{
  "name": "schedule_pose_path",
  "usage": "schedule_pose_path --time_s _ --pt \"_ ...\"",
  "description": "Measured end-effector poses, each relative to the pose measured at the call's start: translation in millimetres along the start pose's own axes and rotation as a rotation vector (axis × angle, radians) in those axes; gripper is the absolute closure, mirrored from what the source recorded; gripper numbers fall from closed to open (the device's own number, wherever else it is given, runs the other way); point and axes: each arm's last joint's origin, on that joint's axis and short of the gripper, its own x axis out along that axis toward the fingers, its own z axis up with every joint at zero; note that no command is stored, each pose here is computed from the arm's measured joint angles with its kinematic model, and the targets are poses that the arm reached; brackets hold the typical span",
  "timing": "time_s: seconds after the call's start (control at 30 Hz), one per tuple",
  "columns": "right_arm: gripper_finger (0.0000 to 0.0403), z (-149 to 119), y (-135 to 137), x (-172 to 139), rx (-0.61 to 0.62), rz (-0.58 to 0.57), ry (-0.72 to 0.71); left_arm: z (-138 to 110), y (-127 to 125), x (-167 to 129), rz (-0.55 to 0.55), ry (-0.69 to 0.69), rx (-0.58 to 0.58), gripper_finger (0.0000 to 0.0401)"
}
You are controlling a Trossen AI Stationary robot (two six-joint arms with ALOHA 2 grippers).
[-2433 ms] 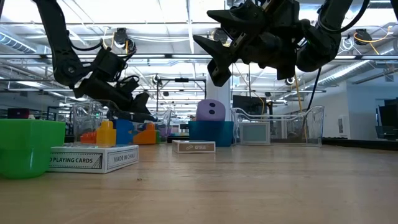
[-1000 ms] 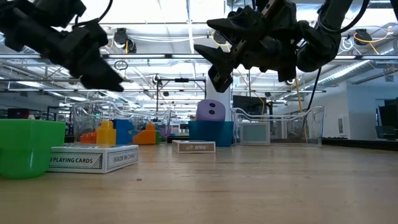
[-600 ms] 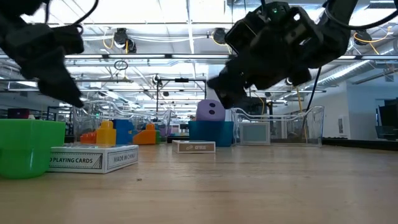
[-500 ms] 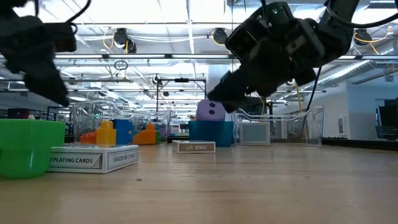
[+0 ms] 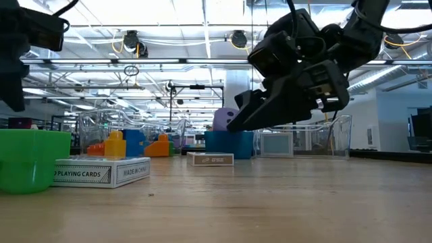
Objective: Pick & Place Toys
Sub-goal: Put the green game piece into the left transparent bin
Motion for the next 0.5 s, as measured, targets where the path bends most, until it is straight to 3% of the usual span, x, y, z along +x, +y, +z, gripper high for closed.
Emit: schedule_pose_path --time_s 0.17,0.33,0.5 --pt "0.0224 -0.4 -3.7 -1.4 -0.007 -0.011 -0.003 -0.5 -9.2 9.2 0.117 0.108 0.078 0.0209" --pt "0.0223 -0.4 -6.3 -2.4 -0.022 -0.019 -0.007 -1.3 -5.2 22.1 0.268 0.314 0.199 0.0210" --pt "0.0226 -0.8 -7.9 -3.1 -0.018 -0.024 -0.007 1.7 -0.7 33.4 0.341 0.436 0.261 0.0207"
